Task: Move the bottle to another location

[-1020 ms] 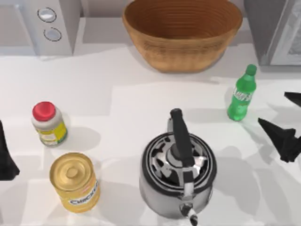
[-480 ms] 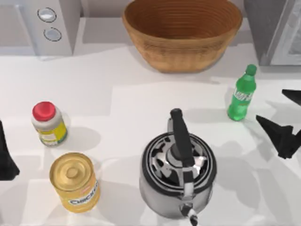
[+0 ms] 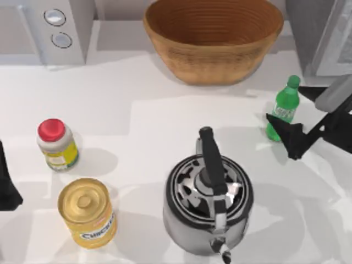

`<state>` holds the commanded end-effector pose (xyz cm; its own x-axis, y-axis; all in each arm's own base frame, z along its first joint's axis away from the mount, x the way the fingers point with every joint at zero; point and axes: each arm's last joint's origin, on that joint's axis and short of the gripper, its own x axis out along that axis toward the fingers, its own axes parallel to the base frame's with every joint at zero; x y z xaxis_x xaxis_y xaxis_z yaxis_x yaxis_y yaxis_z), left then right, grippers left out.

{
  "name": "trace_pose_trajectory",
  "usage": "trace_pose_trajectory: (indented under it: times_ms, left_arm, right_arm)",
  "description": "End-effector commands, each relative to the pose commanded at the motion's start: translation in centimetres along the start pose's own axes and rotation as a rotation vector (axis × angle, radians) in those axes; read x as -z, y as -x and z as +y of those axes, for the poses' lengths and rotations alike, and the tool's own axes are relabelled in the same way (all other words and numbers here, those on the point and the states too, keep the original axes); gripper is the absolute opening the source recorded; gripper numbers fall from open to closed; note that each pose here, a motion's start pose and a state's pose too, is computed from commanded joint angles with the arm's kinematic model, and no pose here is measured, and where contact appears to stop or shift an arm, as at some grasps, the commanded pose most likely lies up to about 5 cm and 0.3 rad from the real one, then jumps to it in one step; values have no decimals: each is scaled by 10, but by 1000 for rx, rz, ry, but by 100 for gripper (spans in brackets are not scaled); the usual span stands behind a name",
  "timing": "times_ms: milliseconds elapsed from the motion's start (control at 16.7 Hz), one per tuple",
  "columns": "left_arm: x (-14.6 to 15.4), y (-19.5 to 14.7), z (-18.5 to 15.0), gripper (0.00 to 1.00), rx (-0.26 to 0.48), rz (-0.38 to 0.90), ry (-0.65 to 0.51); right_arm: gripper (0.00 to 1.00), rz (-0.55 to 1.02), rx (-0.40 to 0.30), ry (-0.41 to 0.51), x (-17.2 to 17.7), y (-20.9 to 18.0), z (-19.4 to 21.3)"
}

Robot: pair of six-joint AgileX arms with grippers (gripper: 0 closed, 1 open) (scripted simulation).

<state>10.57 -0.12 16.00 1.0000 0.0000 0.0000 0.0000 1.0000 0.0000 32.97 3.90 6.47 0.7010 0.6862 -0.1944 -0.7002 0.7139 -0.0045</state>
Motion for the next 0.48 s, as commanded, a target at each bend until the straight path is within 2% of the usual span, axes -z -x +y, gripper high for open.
trace_pose_trajectory:
  times_ms: [180,420,480]
  left_arm:
    - [0,0,0,100,0,0,0]
    - [0,0,0,100,0,0,0]
    - [0,0,0,100,0,0,0]
  right_arm:
    - [100,3,0,-4,0,-19,10]
    - [100,4,0,-5,1,-20,11]
    - [92,4,0,-5,1,-20,11]
